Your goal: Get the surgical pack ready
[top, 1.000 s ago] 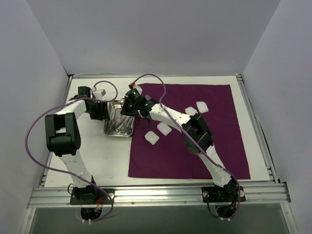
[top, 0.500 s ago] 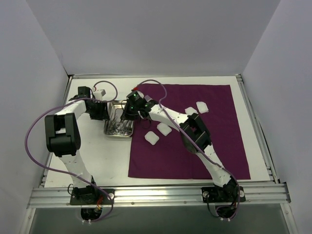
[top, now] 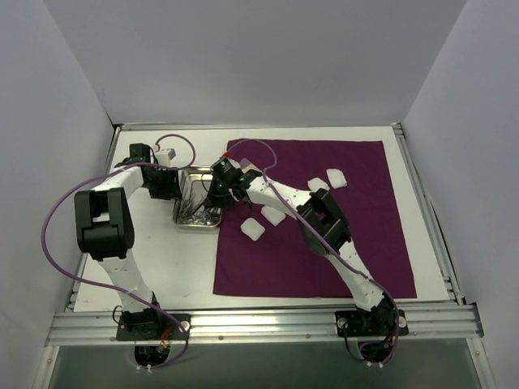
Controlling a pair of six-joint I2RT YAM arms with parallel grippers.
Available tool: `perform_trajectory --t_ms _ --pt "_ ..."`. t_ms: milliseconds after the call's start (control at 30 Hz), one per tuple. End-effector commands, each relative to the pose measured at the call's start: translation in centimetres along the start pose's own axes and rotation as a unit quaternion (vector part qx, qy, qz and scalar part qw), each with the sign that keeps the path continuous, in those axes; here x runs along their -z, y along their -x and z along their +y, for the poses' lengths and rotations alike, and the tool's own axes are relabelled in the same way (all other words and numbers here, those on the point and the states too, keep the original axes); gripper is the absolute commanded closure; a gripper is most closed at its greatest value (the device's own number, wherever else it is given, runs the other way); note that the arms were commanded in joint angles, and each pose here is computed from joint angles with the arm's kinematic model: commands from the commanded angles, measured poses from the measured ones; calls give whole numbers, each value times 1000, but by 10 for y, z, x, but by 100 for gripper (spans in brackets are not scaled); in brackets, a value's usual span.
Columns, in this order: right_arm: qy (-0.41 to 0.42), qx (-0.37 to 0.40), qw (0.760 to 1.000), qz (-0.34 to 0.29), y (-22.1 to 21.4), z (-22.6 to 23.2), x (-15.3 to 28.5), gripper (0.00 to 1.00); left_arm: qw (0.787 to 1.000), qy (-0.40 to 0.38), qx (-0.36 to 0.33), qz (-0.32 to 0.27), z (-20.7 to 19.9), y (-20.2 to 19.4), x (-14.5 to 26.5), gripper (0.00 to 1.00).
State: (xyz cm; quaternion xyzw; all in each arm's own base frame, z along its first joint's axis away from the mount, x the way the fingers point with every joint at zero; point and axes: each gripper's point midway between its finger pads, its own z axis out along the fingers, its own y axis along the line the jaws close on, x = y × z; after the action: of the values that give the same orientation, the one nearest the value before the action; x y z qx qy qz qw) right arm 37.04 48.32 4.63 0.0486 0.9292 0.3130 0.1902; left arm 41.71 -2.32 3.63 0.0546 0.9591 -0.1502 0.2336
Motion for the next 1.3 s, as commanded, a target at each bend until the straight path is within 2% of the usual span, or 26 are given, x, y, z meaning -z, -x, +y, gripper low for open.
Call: perform_trajectory --t_ms 0,33,167,267,467,600,633,667,733,867,933,967,1000,1033,1067,1100,1133,1167,1200,1233,1267 --pt "-9 -7 1000 3 -4 -1 4 98 999 4 -16 -36 -2 21 13 44" --pt "-7 -7 1000 3 -3 0 4 97 999 5 -16 -37 -1 21 13 44" --pt "-4 2 1000 -6 4 8 8 79 999 6 -16 -38 -2 22 14 44" --pt "-4 17 1000 -16 11 14 14 70 999 7 -19 -40 -2 25 16 44" --pt "-4 52 997 -49 32 28 40 58 999 3 -23 -48 -4 30 22 44" --pt "4 108 988 -110 61 56 84 57 998 4 -32 -53 -6 36 28 43" --pt "-5 136 982 -134 72 59 95 56 998 2 -35 -52 -7 36 30 43" --pt "-7 150 978 -144 77 63 107 50 998 0 -38 -50 -9 37 31 43" --pt "-11 179 968 -173 91 72 138 48 998 -3 -44 -51 -11 41 38 43" --pt "-70 251 941 -217 121 51 190 43 997 8 -55 -57 -12 49 53 43" --pt "-64 255 942 -211 128 36 210 42 996 19 -59 -62 -11 53 63 43" --pt "-62 237 945 -216 149 18 218 42 996 22 -60 -64 -11 54 67 43" --pt "-22 236 950 -206 149 21 234 44 996 25 -62 -66 -11 56 71 43" --pt "-31 225 954 -194 146 -3 231 45 996 27 -61 -64 -13 55 77 43" --pt "-29 217 952 -212 157 -11 240 44 995 29 -63 -67 -14 59 82 43" --pt "-37 219 943 -247 173 -23 271 44 995 32 -61 -66 -14 59 85 43" --pt "-66 221 941 -247 167 -50 269 42 996 34 -59 -62 -16 57 92 43" --pt "-83 248 919 -296 177 -50 303 35 995 41 -59 -65 -16 59 97 43" --pt "-131 253 903 -322 182 -68 316 34 995 45 -58 -67 -16 59 104 43" --pt "-158 259 896 -323 176 -86 318 32 995 48 -58 -65 -17 57 107 43" --pt "-169 263 886 -343 176 -88 339 31 995 51 -58 -66 -17 57 111 43"
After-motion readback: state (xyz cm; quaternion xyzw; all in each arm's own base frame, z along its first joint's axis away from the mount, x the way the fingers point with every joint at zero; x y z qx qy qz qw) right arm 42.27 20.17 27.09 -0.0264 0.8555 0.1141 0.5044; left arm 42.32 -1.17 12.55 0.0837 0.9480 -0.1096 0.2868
